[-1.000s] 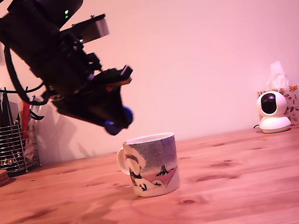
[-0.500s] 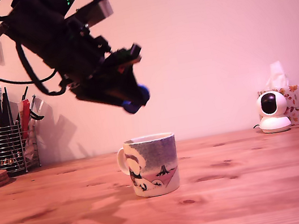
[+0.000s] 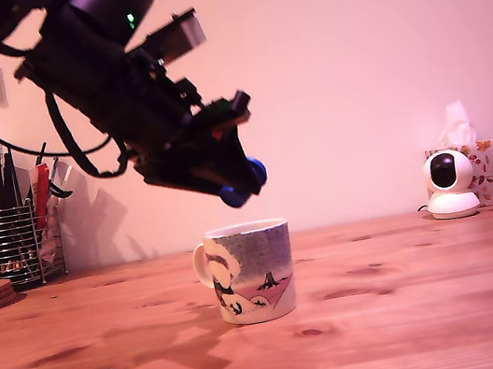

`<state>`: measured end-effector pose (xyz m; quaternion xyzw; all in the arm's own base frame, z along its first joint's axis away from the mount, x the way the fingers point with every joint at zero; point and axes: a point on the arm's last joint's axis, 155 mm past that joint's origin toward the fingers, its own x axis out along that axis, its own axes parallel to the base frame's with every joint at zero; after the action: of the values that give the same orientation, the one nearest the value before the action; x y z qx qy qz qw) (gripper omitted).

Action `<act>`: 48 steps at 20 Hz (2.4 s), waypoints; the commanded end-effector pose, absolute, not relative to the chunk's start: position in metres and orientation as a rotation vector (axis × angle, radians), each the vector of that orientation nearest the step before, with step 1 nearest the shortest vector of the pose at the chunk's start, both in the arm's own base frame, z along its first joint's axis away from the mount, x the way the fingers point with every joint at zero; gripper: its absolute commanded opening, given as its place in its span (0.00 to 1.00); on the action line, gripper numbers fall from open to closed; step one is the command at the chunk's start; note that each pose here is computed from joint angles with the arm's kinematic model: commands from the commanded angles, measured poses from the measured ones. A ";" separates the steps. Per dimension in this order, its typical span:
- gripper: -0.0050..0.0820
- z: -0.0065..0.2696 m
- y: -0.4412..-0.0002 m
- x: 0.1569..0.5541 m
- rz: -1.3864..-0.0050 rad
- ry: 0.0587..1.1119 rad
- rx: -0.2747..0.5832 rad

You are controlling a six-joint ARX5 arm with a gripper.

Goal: Pick up the coffee capsules on the table and drop them inside the coffee cup

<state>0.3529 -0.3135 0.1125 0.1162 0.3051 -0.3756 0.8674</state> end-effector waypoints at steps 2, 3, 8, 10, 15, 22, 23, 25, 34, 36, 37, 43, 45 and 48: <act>0.36 0.096 -0.314 0.350 -0.795 0.667 0.254; 0.36 0.094 -0.315 0.350 -0.795 0.669 0.254; 0.36 0.095 -0.318 0.350 -0.803 0.661 0.252; 0.36 0.094 -0.318 0.350 -0.803 0.662 0.253; 0.36 0.093 -0.316 0.350 -0.797 0.666 0.255; 0.36 0.080 -0.307 0.352 -0.755 0.706 0.278; 0.36 0.080 -0.306 0.352 -0.753 0.709 0.280; 0.36 0.077 -0.303 0.352 -0.739 0.722 0.290; 0.36 0.075 -0.302 0.351 -0.738 0.729 0.292; 0.36 0.075 -0.302 0.351 -0.738 0.729 0.292; 0.36 0.075 -0.302 0.351 -0.738 0.729 0.292; 0.68 0.073 -0.298 0.351 -0.722 0.738 0.301; 0.67 0.071 -0.297 0.350 -0.718 0.750 0.307; 0.67 0.071 -0.296 0.349 -0.718 0.752 0.308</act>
<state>0.3533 -0.2985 0.0855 0.1398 0.3443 -0.3422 0.8630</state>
